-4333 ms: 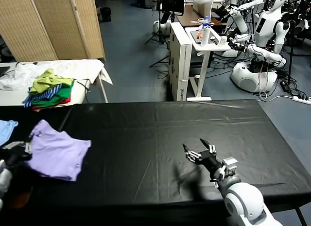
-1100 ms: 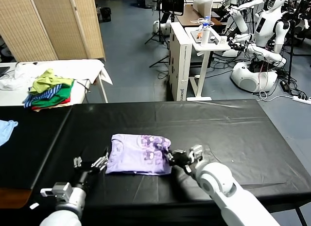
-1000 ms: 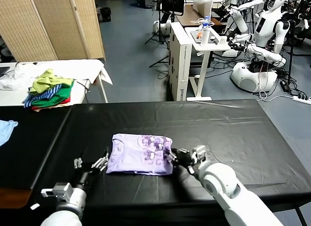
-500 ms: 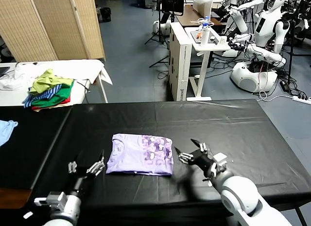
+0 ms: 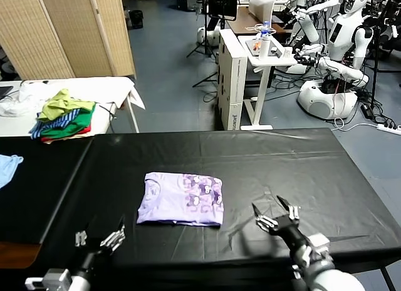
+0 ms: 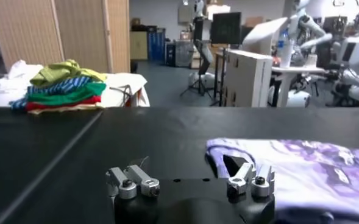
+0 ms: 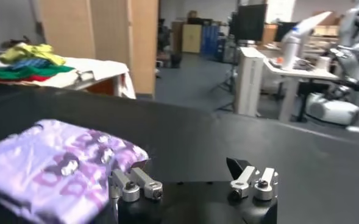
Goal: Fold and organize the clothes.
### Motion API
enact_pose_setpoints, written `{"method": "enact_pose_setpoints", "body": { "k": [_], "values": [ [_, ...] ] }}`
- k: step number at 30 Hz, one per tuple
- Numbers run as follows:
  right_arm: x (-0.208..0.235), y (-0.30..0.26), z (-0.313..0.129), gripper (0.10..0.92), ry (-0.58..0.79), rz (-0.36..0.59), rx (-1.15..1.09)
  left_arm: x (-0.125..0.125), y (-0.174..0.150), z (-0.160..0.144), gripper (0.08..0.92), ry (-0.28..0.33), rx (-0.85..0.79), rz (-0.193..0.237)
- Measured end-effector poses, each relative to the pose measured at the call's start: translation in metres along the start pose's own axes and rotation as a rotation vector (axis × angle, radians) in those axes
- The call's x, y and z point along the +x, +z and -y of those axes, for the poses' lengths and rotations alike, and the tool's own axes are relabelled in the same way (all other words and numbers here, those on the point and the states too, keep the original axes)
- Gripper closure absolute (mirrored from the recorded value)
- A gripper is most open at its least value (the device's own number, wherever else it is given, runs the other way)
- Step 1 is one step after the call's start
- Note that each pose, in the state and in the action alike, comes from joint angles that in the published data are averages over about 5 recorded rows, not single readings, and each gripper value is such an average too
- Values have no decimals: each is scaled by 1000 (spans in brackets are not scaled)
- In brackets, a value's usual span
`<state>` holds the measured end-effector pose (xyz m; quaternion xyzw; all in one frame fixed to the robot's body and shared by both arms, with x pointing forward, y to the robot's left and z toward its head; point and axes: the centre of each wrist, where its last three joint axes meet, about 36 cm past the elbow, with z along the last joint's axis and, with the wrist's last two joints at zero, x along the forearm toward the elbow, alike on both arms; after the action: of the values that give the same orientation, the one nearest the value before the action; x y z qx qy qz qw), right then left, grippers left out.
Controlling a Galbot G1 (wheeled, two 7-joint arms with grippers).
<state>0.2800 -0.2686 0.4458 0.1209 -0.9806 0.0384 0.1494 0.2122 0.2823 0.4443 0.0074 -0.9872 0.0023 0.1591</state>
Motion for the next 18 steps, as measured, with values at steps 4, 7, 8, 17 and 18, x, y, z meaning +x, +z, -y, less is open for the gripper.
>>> {"method": "enact_pose_setpoints", "body": {
  "k": [4, 7, 8, 17, 18],
  "values": [
    [24, 6, -4, 115, 35, 12, -13, 14, -1, 2, 92, -6, 1, -24],
    [41, 9, -10, 115, 58, 17, -15, 23, -1, 4, 92, -8, 3, -40],
    [46, 10, -12, 115, 65, 15, -16, 25, -2, 5, 92, -9, 4, -44],
    [79, 20, -31, 115, 123, -26, -44, 36, -3, 9, 92, -20, 16, -96],
    [81, 21, -32, 115, 124, -32, -47, 36, -3, 9, 92, -20, 17, -98]
  ]
}}
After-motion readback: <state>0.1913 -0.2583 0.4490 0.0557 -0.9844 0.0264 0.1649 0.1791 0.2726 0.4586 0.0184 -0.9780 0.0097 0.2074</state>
